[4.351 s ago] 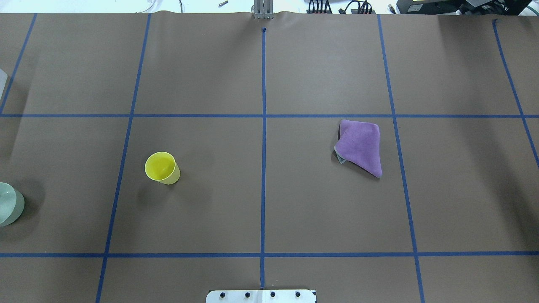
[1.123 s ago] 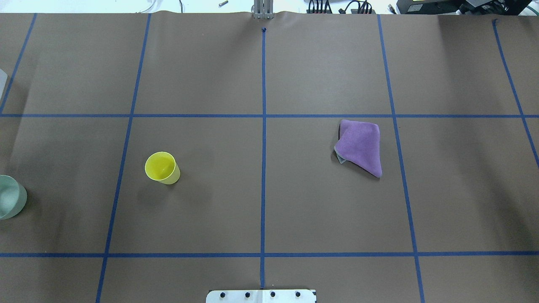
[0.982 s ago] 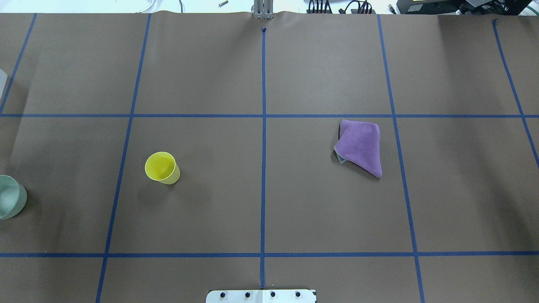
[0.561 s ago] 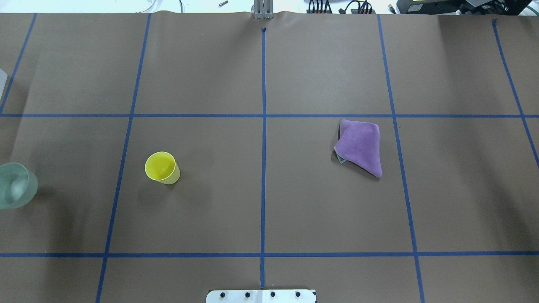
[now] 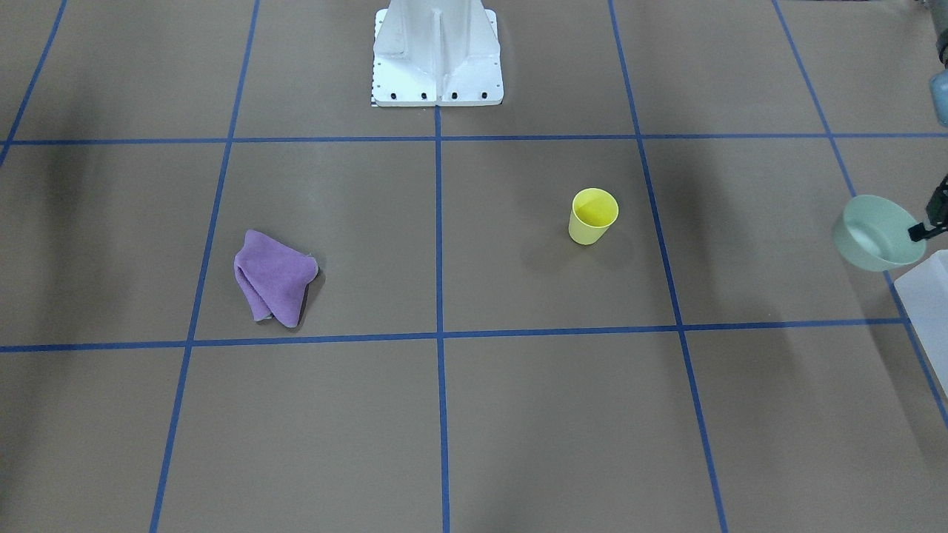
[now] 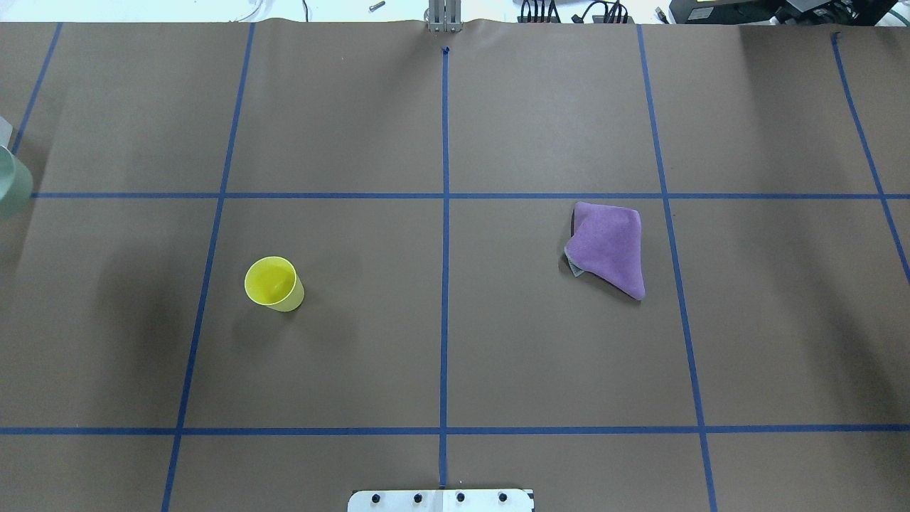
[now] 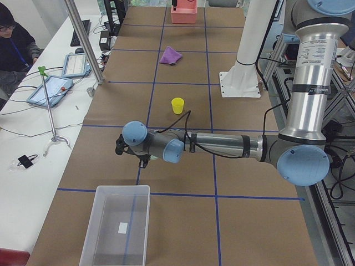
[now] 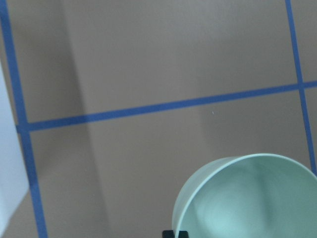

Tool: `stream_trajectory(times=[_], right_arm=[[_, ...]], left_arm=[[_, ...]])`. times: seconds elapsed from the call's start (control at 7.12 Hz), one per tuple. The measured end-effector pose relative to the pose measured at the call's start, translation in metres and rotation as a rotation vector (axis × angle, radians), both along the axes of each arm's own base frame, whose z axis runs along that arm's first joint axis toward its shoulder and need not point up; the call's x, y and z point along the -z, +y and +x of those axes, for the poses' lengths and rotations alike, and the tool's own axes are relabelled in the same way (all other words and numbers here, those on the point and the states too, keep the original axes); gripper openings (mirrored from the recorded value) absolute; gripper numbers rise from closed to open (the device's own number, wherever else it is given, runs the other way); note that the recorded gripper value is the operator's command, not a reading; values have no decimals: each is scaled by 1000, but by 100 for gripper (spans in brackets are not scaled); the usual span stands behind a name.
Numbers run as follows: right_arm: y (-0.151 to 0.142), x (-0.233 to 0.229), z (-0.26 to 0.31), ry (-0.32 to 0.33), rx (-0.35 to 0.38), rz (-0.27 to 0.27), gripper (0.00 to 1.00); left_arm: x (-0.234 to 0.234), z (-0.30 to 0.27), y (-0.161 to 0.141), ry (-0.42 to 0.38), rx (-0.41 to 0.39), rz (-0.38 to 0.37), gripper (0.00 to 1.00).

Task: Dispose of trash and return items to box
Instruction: 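Lower the green bowl into the clear box and open the left gripper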

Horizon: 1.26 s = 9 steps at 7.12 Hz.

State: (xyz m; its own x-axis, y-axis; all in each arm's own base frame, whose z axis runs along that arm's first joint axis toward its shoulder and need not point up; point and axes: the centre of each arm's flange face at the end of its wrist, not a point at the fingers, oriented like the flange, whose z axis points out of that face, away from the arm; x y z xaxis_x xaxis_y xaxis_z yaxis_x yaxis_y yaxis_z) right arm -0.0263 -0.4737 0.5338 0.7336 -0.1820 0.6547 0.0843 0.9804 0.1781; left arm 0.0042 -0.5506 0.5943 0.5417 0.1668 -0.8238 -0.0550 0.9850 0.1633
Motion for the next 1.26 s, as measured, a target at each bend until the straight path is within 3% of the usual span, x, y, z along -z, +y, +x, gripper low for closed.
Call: stream_trajectory(times=[0.28, 0.56, 0.84, 1.12, 1.26], right_arm=[[0, -2, -3, 2, 6, -3, 100], [0, -2, -6, 3, 11, -4, 100], [-1, -4, -9, 5, 18, -7, 100], [-2, -6, -11, 7, 22, -7, 100], [-3, -6, -11, 14, 22, -4, 100]], left_arm=[[-24, -78, -57, -114, -36, 38, 0], [-85, -115, -91, -175, -56, 48, 0], [-151, -102, -107, -239, -39, 51, 0], [-185, -57, -107, -308, -56, 56, 0], [-191, -47, -105, -314, -63, 54, 29]])
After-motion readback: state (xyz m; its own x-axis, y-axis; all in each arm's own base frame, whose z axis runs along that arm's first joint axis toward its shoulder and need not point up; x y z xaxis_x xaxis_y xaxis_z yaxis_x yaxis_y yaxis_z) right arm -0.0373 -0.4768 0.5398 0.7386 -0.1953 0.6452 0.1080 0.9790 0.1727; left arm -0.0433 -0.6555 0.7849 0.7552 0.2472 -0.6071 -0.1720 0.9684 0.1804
